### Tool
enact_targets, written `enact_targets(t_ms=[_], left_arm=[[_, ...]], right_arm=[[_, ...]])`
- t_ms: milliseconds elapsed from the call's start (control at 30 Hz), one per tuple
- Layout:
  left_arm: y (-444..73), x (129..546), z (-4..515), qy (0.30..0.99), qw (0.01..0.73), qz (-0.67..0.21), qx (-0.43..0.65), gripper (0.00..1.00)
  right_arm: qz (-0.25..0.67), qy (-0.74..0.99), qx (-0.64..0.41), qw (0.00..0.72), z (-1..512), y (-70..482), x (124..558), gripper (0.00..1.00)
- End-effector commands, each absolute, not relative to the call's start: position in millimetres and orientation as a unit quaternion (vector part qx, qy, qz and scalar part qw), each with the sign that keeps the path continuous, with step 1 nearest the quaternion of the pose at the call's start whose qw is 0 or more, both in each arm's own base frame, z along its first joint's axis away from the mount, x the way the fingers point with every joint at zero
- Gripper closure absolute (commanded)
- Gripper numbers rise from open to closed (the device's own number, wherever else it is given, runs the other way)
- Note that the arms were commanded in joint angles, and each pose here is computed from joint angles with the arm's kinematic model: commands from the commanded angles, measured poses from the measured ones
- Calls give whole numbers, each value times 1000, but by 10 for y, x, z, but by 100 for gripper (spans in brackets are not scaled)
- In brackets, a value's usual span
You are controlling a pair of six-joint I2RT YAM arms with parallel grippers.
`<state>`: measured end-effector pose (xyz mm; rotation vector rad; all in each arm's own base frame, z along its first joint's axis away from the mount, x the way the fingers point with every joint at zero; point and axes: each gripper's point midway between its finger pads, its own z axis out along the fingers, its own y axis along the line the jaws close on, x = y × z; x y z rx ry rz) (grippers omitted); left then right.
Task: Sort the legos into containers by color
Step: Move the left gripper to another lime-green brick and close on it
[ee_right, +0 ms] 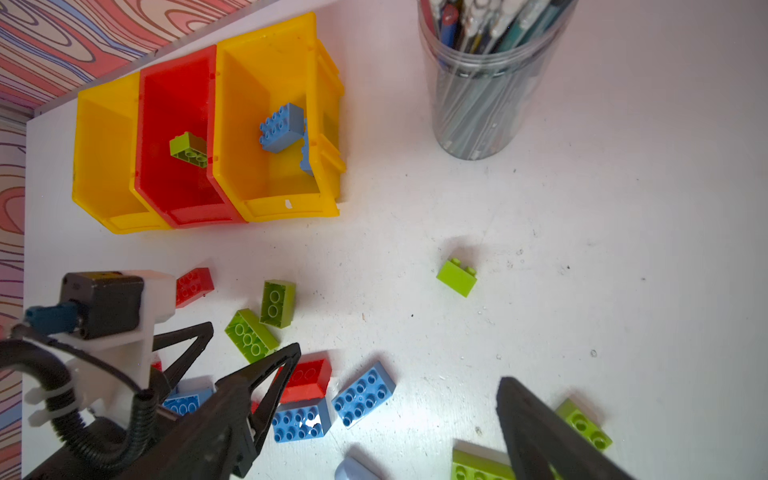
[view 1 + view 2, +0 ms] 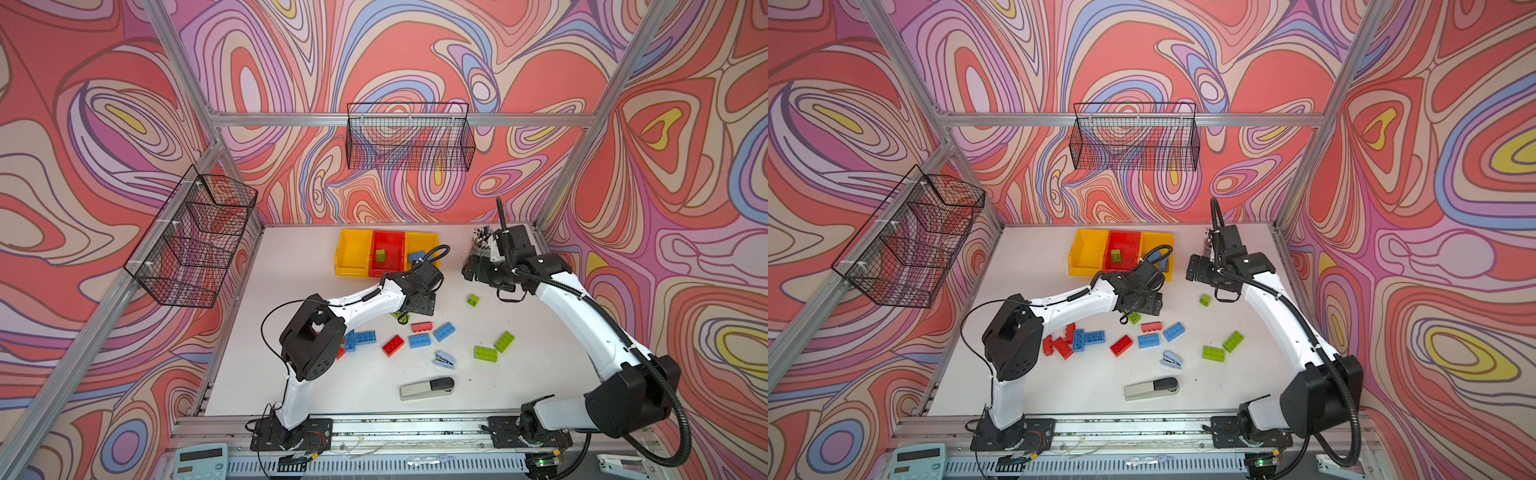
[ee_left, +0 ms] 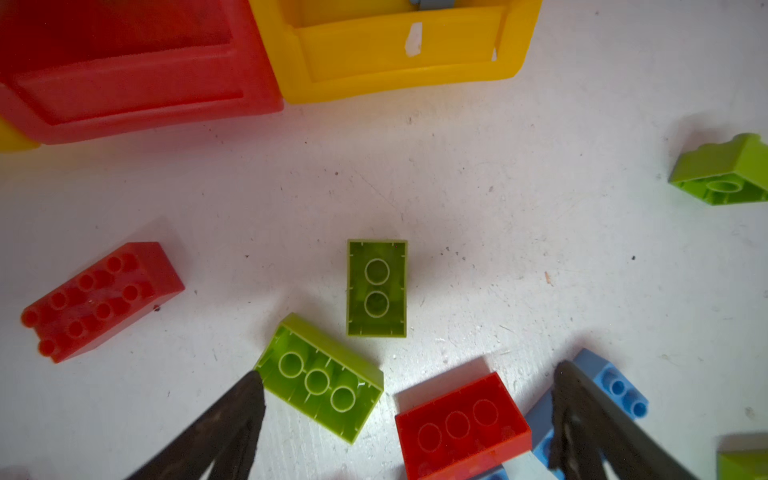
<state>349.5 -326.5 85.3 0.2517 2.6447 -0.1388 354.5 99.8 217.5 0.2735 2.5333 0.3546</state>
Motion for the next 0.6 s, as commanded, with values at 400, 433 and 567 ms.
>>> enact_targets(t_ms=[400, 433, 567], left_arm=[[-3110, 3889, 537, 973, 209, -34, 94, 12], [-3105, 3894, 515, 973, 207, -29, 99, 13], [-3096, 3879, 437, 973, 200, -23, 111, 19]], right_arm=[[115, 943, 146, 278, 2170, 847, 3416, 2], [114, 943, 147, 276, 2155, 848, 3417, 2], [114, 943, 152, 272, 2130, 856, 3449, 2]])
